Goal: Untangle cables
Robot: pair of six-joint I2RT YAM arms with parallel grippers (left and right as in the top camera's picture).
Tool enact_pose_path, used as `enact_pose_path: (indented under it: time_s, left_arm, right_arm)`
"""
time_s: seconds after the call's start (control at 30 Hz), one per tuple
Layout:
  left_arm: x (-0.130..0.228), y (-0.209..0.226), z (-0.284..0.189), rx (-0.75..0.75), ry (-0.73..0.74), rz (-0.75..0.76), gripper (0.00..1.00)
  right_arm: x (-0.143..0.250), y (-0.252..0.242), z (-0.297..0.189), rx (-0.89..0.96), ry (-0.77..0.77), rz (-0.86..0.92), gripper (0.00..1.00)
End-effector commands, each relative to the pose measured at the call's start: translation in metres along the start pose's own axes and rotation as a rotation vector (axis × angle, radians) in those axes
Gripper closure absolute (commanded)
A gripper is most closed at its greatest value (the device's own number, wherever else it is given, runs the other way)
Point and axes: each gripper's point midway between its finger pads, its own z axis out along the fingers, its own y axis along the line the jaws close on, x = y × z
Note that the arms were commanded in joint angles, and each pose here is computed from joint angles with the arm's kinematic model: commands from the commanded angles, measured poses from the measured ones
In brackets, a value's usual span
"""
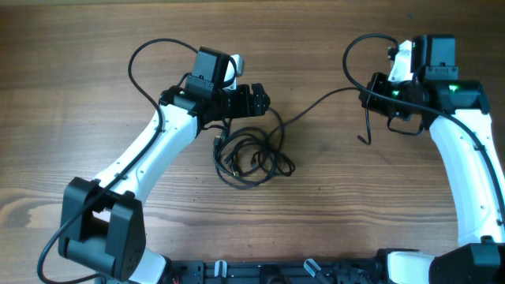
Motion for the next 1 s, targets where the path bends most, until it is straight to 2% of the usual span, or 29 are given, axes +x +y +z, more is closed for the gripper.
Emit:
enact_pose_path:
  time_s: [0.0,0.13,0.23,0.27,0.33,0.47,0.77,0.97]
  left_arm:
    - [0.006,0.005,0.004,-0.025,0.027,0.025,0.11]
    - [0.017,-0.003,0.003,0.044,0.083,0.122,0.14]
    - [0.022,-0.010,-0.004,0.140,0.128,0.097,0.15]
    - [0.023,-0.009,-0.006,0.156,0.137,0.073,0.25]
    - [0.020,-0.002,-0.012,0.139,0.141,-0.054,0.30]
    - [0.015,0.012,-0.027,0.106,0.139,-0.310,0.30]
    - [0.036,0.024,-0.030,0.007,0.197,-0.351,0.28]
    - [0.062,0.022,-0.017,-0.077,0.261,-0.478,0.30]
  right_arm:
    - [-0.006,-0.004,-0.008,0.029,-0.042,0.012,0.90]
    - [-0.005,-0.002,-0.008,0.020,-0.038,-0.011,0.90]
    - [-0.004,-0.002,-0.008,0.017,-0.033,-0.026,0.89]
    - [-0.004,-0.002,-0.008,0.017,-0.032,-0.032,0.89]
    - [-0.002,-0.002,-0.008,0.019,-0.027,-0.034,0.89]
    - [0.001,-0.004,-0.008,0.024,-0.013,-0.033,0.89]
    - [0.003,-0.004,-0.008,0.026,-0.005,-0.030,0.89]
    - [0.003,-0.004,-0.008,0.026,-0.004,-0.030,0.89]
